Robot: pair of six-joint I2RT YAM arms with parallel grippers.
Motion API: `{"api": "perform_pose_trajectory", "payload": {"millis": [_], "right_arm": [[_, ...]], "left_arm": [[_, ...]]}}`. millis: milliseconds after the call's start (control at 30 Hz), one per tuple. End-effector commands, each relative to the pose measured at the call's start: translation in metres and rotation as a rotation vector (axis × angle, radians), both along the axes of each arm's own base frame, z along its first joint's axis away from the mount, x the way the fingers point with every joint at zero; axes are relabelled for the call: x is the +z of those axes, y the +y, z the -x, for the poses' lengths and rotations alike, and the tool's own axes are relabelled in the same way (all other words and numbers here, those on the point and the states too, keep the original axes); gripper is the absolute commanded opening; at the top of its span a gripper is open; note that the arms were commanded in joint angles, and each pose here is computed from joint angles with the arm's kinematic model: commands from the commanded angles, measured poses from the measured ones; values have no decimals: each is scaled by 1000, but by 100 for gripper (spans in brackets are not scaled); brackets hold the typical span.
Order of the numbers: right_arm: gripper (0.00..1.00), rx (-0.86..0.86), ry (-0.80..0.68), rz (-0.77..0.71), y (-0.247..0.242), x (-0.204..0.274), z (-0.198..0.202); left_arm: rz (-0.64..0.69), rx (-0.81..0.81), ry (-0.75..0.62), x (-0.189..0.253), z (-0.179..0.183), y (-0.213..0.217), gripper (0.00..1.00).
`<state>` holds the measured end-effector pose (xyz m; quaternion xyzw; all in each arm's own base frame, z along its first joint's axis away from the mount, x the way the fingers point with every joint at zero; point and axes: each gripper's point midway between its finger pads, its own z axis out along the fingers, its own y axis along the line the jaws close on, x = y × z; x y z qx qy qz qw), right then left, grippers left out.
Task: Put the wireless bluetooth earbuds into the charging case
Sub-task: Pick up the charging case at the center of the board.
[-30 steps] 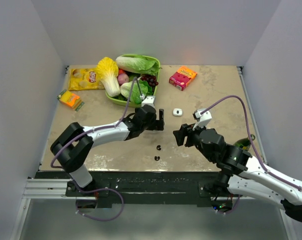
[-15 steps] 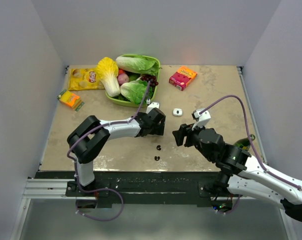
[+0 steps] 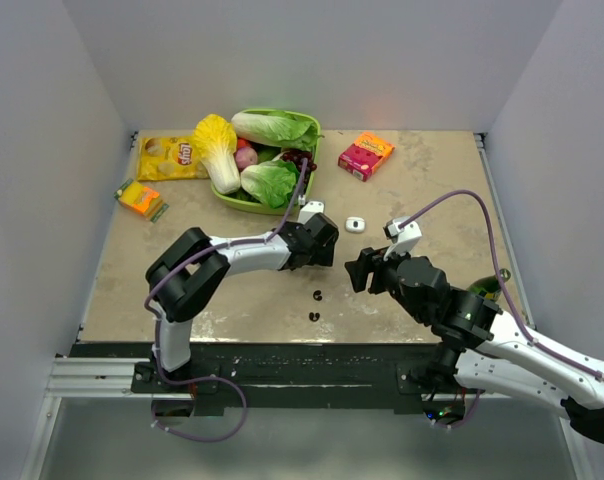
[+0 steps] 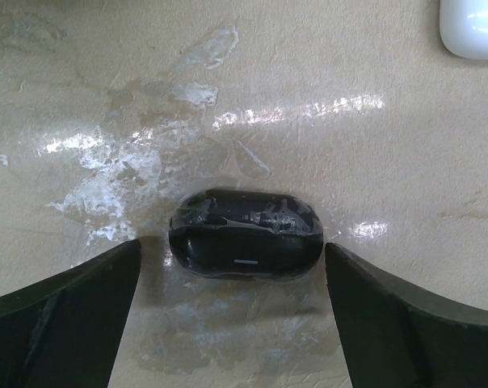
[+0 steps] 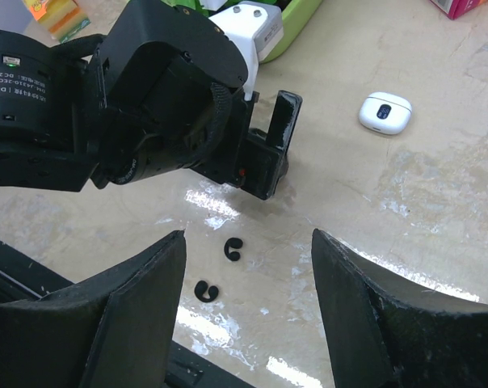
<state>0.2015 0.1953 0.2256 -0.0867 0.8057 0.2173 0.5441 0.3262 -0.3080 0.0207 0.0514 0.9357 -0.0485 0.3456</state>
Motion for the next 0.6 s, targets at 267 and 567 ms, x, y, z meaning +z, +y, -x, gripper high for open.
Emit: {"api": "perform_pose_trajectory", "payload": {"millis": [267, 567], "right_arm": [[67, -9, -24, -57, 1, 20, -2], [67, -15, -23, -60, -1, 17, -1]], "left_arm": [[-28, 23, 65, -29, 10, -3, 89], [-95, 21, 72, -41, 17, 5, 90]]}}
